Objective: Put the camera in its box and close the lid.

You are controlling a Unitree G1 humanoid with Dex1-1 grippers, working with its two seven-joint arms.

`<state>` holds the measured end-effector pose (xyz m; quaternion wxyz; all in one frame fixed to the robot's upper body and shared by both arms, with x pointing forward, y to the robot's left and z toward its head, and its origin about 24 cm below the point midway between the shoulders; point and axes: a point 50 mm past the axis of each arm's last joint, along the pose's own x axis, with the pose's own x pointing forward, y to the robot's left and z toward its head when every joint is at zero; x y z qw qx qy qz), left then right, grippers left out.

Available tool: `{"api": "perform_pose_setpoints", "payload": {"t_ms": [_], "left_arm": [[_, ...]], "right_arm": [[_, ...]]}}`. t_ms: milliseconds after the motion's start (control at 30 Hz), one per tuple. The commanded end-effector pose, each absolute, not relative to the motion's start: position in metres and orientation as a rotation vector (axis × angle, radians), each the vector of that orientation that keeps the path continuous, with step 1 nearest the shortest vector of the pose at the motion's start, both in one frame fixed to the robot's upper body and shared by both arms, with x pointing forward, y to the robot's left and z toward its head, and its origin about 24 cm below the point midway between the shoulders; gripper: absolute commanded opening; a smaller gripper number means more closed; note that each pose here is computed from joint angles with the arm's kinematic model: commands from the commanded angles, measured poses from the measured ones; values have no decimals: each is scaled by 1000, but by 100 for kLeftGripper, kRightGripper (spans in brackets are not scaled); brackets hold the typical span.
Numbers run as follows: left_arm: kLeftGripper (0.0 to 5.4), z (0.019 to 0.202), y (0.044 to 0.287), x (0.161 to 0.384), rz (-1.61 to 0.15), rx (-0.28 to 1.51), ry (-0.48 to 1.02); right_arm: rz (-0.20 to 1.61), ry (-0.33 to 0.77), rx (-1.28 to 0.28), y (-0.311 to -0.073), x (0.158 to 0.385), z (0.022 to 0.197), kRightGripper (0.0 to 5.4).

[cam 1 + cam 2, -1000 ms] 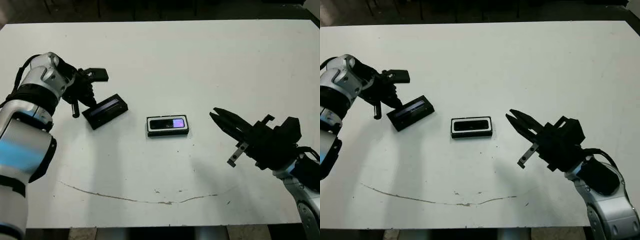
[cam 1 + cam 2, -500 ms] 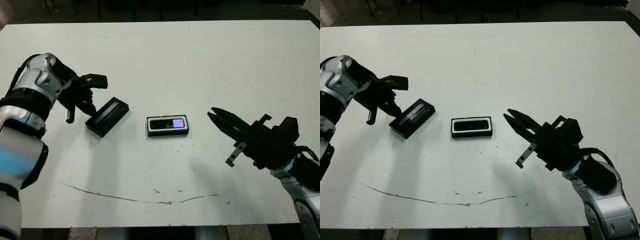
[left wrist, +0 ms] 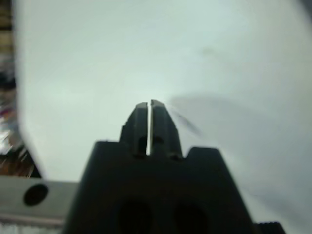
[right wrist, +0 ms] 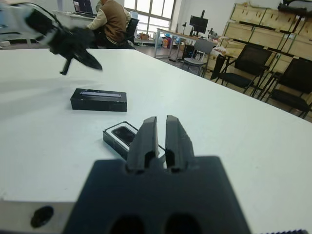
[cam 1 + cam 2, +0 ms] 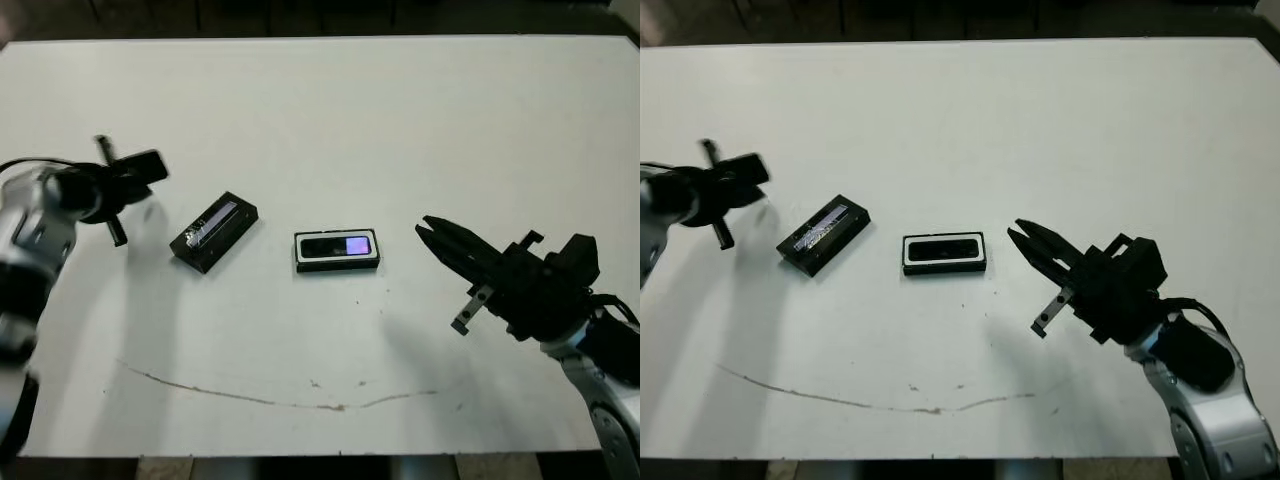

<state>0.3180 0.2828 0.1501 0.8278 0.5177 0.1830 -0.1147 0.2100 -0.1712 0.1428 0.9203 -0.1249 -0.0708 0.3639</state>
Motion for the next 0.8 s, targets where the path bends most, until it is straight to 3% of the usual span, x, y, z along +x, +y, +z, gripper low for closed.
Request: {"api": "perform_pose_setpoints", "payload": {"t_ms": [33,167,367,600,800], "left_arm": [[0,155,293,291,-133,1051,329],[0,167,284,265,-61,910,211],[0,175,259,239,-181,640,17],[98,173,231,227,-323,432,-40],[204,155,217,227,-336,460,-24]], "right_arm": [[735,-106,-244,-175,208,139,1],[736,-114,-269,-176,208,139,1],[726,-91,-236,-176,209,140,1],[738,-122,-227,-177,210,140,0],[719,-113,-182,-180,213,137,0]]}}
